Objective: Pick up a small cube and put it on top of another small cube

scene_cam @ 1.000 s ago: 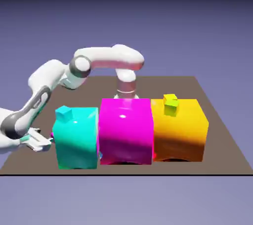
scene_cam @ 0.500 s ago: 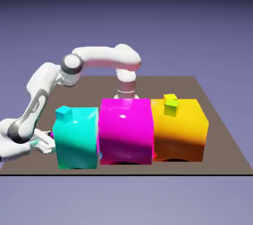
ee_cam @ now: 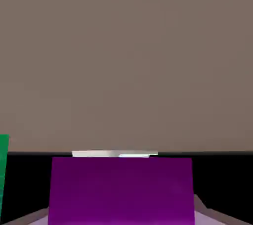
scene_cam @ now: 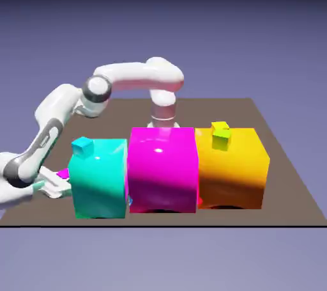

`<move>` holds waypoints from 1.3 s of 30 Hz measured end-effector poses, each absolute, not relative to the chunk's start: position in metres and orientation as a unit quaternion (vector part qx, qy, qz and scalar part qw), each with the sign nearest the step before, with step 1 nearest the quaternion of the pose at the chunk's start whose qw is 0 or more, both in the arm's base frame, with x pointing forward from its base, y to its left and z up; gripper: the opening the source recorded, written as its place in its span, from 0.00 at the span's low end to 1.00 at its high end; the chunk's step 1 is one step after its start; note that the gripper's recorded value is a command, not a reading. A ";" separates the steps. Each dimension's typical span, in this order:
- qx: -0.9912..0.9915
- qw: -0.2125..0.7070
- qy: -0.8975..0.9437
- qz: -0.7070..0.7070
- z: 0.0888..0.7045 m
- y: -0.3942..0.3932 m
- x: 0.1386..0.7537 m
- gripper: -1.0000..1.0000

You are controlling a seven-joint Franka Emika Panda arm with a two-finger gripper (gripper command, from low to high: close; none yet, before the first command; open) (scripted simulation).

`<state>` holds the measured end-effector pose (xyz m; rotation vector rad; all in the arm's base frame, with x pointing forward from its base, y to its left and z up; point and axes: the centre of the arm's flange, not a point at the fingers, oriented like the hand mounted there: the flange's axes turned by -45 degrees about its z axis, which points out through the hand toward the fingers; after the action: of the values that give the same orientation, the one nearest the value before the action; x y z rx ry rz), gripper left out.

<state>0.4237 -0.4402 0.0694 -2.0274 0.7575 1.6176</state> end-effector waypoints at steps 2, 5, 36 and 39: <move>-0.735 0.212 0.268 0.586 0.076 -0.435 0.434 0.00; -0.761 0.151 0.261 0.574 0.110 -0.419 0.472 0.00; -0.782 -0.004 0.000 0.623 0.341 0.203 0.543 0.00; -0.782 0.005 0.005 0.624 0.338 0.196 0.541 0.00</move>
<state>0.5413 0.1961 0.3381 -2.4484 0.0172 1.9527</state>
